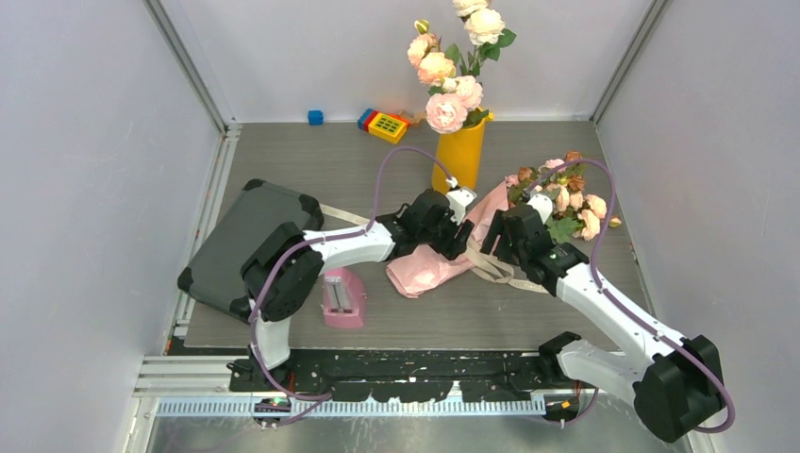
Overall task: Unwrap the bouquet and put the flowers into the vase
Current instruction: Untie the ribbon from the wrapping paper.
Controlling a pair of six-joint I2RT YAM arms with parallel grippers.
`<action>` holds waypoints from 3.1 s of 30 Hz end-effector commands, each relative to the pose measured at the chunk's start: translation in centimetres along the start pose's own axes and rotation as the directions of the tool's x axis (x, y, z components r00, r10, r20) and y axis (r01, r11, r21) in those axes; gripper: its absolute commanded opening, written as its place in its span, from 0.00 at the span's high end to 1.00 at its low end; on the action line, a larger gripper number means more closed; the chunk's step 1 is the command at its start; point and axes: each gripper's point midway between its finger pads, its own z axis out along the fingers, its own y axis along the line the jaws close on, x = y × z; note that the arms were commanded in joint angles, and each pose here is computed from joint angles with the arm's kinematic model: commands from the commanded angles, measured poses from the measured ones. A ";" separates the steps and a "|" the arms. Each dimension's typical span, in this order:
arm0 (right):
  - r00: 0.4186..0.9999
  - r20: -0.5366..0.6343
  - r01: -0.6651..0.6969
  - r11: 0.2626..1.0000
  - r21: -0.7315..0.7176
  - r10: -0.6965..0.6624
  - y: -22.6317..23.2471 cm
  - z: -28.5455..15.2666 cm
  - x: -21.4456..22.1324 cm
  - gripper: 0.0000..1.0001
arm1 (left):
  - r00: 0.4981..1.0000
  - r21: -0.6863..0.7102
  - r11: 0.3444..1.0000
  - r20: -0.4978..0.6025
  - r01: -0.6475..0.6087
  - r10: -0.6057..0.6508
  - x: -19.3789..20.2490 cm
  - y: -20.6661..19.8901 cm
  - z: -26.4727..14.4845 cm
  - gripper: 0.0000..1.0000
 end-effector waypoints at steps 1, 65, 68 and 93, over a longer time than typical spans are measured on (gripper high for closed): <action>0.999 0.038 -0.031 0.999 -0.023 0.032 0.4 -0.5 -0.9 0.27 | 1.000 -0.010 1.000 0.020 -0.022 0.022 -1.0 0.0 0.3 0.45; 0.993 -0.087 0.071 0.992 -0.104 -0.080 4.4 3.6 -0.2 0.30 | 0.877 -0.182 0.861 0.185 0.474 -0.444 -1.6 15.6 -7.5 0.99; 0.992 -0.095 0.070 0.993 -0.090 -0.079 4.2 4.0 0.0 0.33 | 0.879 -0.195 0.860 0.184 0.472 -0.440 -1.4 16.1 -7.6 0.99; 0.992 0.089 -0.106 0.967 0.233 0.087 -4.9 -1.8 -0.8 0.80 | 0.883 -0.418 0.780 0.159 0.465 -0.441 0.9 24.6 -8.2 0.98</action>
